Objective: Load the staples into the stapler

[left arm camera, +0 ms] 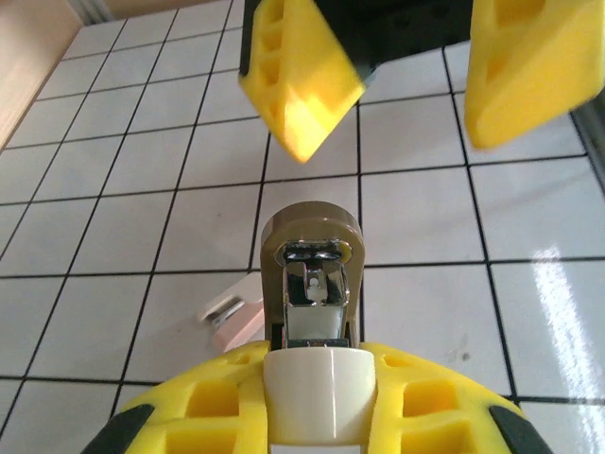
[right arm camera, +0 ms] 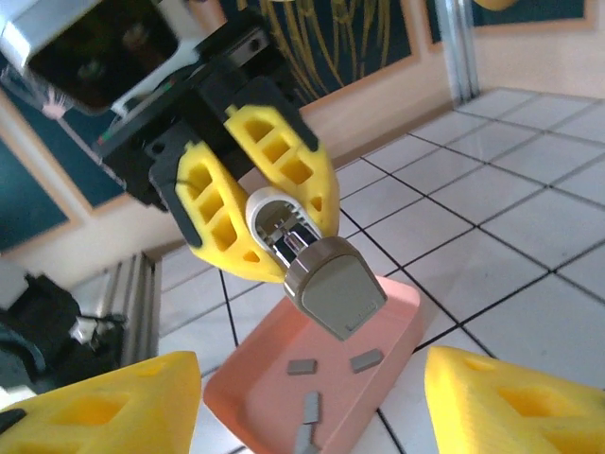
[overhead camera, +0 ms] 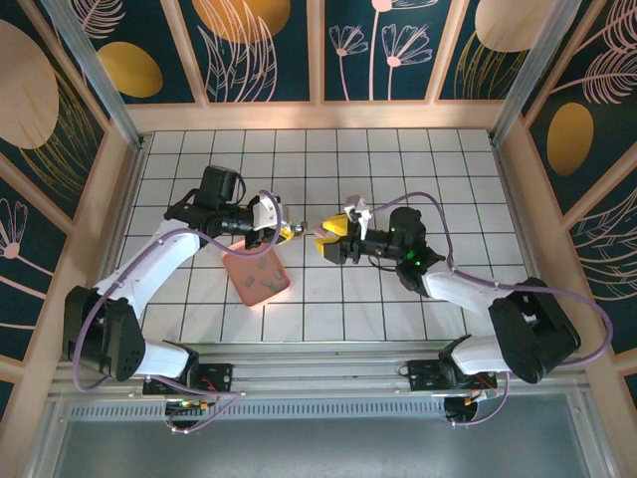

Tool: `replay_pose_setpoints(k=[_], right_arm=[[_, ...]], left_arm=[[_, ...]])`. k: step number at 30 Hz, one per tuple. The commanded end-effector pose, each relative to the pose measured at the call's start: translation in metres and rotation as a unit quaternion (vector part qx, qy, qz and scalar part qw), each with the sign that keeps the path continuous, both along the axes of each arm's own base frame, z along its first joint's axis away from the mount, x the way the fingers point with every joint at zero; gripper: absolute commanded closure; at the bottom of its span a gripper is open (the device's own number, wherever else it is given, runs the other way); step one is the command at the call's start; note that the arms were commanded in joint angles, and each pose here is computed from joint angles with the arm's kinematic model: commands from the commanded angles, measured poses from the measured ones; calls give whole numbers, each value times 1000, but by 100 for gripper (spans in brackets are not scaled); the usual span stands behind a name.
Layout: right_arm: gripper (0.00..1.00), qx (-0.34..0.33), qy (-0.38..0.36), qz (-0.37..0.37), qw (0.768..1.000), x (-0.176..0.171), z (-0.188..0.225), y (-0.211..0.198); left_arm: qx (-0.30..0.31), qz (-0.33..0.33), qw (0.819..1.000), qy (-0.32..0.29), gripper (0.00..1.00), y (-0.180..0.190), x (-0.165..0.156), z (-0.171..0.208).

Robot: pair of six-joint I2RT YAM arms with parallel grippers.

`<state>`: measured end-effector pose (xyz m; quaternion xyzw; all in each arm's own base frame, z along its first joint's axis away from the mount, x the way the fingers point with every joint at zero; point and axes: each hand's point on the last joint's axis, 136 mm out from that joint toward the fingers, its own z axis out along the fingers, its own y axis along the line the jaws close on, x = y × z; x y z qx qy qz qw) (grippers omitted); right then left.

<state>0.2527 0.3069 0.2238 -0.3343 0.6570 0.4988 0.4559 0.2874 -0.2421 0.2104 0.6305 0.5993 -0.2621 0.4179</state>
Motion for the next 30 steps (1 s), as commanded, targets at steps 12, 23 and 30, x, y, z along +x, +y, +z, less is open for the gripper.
replay_pose_setpoints(k=[12, 23, 30], right_arm=[[31, 38, 210, -34, 976, 22, 2, 32], [47, -10, 277, -90, 957, 42, -60, 16], [49, -36, 304, -117, 945, 52, -103, 3]], left_arm=[[38, -23, 999, -15, 100, 0, 4, -6], [8, -45, 999, -16, 100, -7, -4, 8], [-37, -79, 996, -7, 100, -15, -16, 25]])
